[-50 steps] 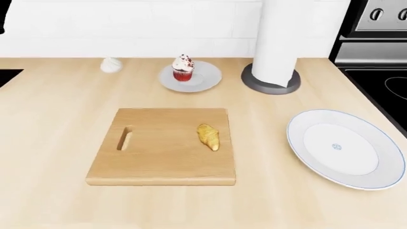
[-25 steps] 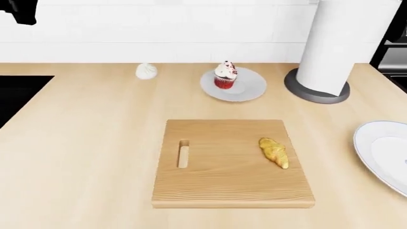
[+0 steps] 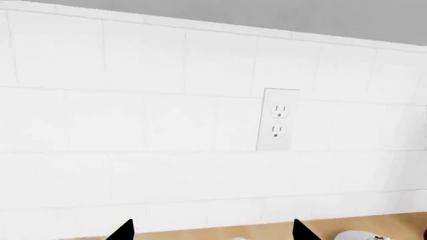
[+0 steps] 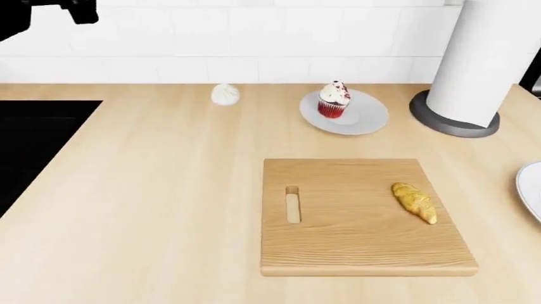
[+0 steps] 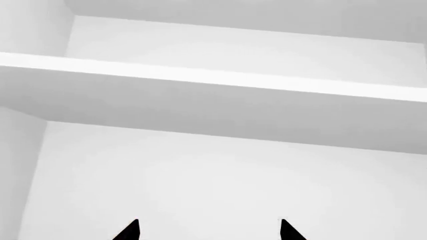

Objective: From the different types of pastries on the counter, select a croissant and place it on the cutting board. Then retrieve a jar of jam from the cabinet and place it alongside the croissant on the cutting board.

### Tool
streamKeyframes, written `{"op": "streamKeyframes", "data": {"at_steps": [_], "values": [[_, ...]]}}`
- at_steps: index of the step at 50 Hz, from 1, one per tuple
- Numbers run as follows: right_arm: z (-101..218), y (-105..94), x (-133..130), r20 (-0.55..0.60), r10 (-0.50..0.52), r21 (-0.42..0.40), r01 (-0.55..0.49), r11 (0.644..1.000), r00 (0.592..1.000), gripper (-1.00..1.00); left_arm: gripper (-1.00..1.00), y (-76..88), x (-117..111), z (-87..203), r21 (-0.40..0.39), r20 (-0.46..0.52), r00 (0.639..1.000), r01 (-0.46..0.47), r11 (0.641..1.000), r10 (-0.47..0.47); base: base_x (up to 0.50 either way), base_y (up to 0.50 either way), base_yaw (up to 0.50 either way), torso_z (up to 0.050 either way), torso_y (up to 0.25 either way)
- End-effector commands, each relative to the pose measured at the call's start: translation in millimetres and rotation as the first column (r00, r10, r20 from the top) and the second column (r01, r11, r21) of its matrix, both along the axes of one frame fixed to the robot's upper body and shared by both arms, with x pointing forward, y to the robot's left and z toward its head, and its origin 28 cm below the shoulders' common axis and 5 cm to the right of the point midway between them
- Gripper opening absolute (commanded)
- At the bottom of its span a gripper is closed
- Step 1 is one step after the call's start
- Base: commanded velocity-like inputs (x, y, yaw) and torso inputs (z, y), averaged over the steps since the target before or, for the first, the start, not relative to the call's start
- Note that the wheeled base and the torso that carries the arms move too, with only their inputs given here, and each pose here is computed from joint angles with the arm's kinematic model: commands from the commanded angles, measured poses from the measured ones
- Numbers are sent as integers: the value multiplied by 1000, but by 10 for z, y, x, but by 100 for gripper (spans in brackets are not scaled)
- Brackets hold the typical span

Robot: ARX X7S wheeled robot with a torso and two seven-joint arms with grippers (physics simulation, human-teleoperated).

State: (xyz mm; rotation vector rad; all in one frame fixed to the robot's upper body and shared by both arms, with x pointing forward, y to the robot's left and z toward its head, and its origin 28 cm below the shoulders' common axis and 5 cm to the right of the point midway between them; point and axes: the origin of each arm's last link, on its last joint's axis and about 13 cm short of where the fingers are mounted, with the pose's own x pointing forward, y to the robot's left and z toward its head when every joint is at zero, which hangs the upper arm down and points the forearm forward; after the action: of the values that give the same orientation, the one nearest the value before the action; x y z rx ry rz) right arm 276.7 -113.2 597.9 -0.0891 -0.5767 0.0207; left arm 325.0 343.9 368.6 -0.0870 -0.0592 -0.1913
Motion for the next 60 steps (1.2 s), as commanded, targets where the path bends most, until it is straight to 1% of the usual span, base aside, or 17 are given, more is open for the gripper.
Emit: {"op": "streamKeyframes", "data": {"at_steps": [1, 5, 9, 13, 21, 26, 31, 37, 49, 54, 60], "values": [[8, 3, -18, 1, 20, -7, -20, 1000, 1000, 100, 100, -411, 279, -112, -55, -37, 999, -11, 998, 9, 0, 0, 0, 0, 0], [10, 26, -24, 1, 40, -11, -40, 999, 999, 100, 100, -557, 468, -223, -53, -69, 997, -28, 998, 24, 0, 0, 0, 0, 0], [16, 65, -33, 3, 64, -18, -64, 998, 998, 100, 100, -641, 584, -325, -38, -89, 996, -21, 999, 17, 0, 0, 0, 0, 0], [23, 113, -47, 5, 90, -28, -90, 996, 996, 100, 100, -681, 647, -394, -18, -95, 995, -18, 1000, 16, 0, 0, 0, 0, 0], [32, 187, -55, 14, 111, -45, -110, 993, 994, 100, 100, -736, 779, -403, -17, -103, 993, -54, 998, 52, 0, 0, 0, 0, 0], [31, 217, -49, 15, 129, -53, -128, 990, 992, 100, 100, -795, 790, -444, -13, -119, 992, -45, 999, 43, 0, 5, 0, 0, 0], [32, 220, -48, 17, 143, -48, -142, 989, 990, 100, 100, -817, 804, -471, -10, -130, 991, -41, 999, 40, 0, 156, 0, 0, 0], [36, 201, -51, 24, 142, -31, -141, 989, 990, 100, 100, -833, 802, -467, -13, -138, 990, -35, 999, 33, 72, 481, 0, 0, 0], [39, 181, -51, 28, 140, -26, -140, 990, 990, 100, 100, -877, 788, -479, -15, -146, 989, -22, 1000, 19, 99, 500, 0, 0, 0], [41, 181, -51, 33, 132, -22, -131, 991, 991, 100, 100, -915, 774, -478, -15, -149, 989, -5, 1000, 3, 99, 500, 0, 0, 0], [43, 179, -51, 40, 89, -4, -88, 996, 995, 100, 100, -983, 746, -474, -18, -150, 988, 23, 1000, -26, 0, 0, 0, 0, 0]]}}
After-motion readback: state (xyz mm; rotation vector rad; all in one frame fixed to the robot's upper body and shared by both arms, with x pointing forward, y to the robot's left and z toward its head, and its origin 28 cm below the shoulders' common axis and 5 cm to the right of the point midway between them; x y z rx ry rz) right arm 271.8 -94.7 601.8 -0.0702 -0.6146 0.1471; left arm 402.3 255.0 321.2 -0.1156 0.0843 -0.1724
